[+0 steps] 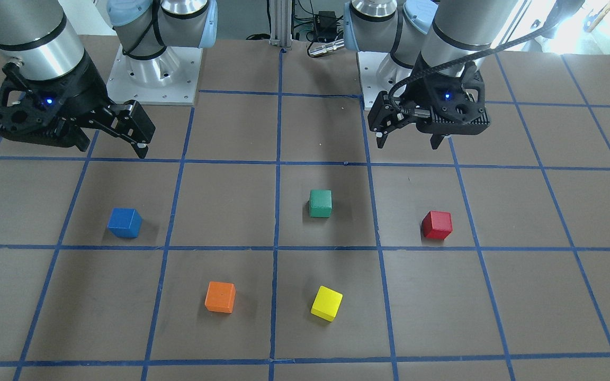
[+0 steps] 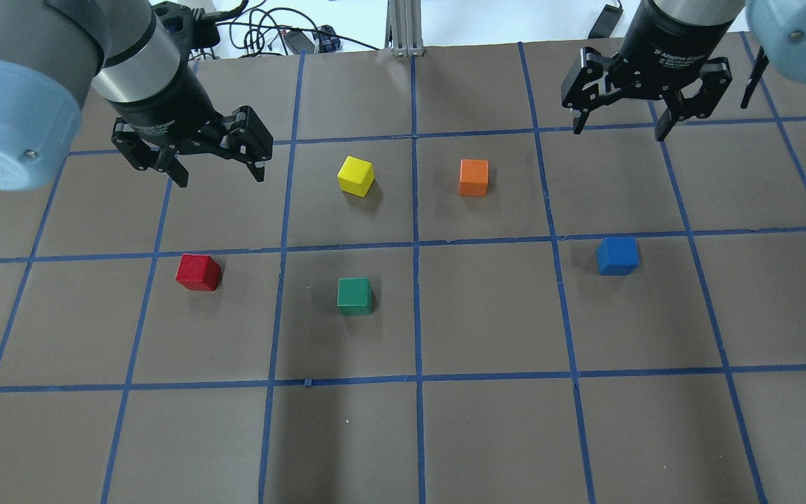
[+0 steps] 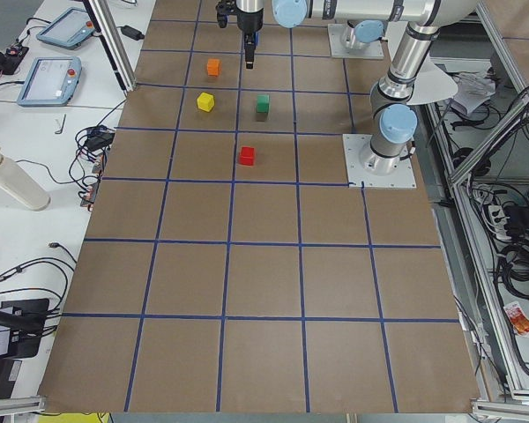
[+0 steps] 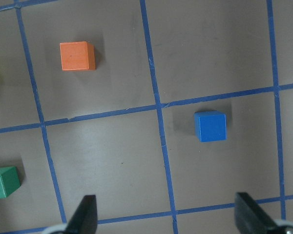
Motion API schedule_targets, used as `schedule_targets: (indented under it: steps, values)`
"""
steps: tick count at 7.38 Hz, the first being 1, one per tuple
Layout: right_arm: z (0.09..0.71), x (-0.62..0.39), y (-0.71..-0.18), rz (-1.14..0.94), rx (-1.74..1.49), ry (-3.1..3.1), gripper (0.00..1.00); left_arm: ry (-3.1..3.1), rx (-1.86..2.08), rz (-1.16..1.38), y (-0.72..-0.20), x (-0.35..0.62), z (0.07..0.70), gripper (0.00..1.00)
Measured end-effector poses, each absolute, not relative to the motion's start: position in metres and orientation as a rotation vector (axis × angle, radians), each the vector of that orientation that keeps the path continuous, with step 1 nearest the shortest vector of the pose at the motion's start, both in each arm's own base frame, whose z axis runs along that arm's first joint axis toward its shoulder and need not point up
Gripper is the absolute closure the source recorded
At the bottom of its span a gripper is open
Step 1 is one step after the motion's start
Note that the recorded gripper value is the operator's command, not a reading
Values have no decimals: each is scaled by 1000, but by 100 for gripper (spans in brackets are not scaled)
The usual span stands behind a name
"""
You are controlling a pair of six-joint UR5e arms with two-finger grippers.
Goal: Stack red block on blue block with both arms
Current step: 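Lower the left gripper onto the red cube and close on it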
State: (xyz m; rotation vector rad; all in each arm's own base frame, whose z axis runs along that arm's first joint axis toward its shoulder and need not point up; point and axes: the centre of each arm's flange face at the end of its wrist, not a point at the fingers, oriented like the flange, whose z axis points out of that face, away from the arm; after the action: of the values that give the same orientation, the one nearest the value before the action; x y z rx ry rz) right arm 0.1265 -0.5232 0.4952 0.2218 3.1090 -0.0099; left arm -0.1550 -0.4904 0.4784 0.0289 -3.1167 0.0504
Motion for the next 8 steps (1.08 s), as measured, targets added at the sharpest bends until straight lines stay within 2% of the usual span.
schedule_targets:
  steps: [3, 5, 8]
  values:
    - [492, 126, -523, -7, 222, 3116, 0, -3116, 33, 68, -492, -152, 479, 0]
    - [487, 126, -522, 8, 230, 3117, 0, -3117, 3, 36, -507, -114, 467, 0]
    - [483, 126, -521, 19, 235, 3119, 0, -3107, -39, -55, -522, -45, 381, 0]
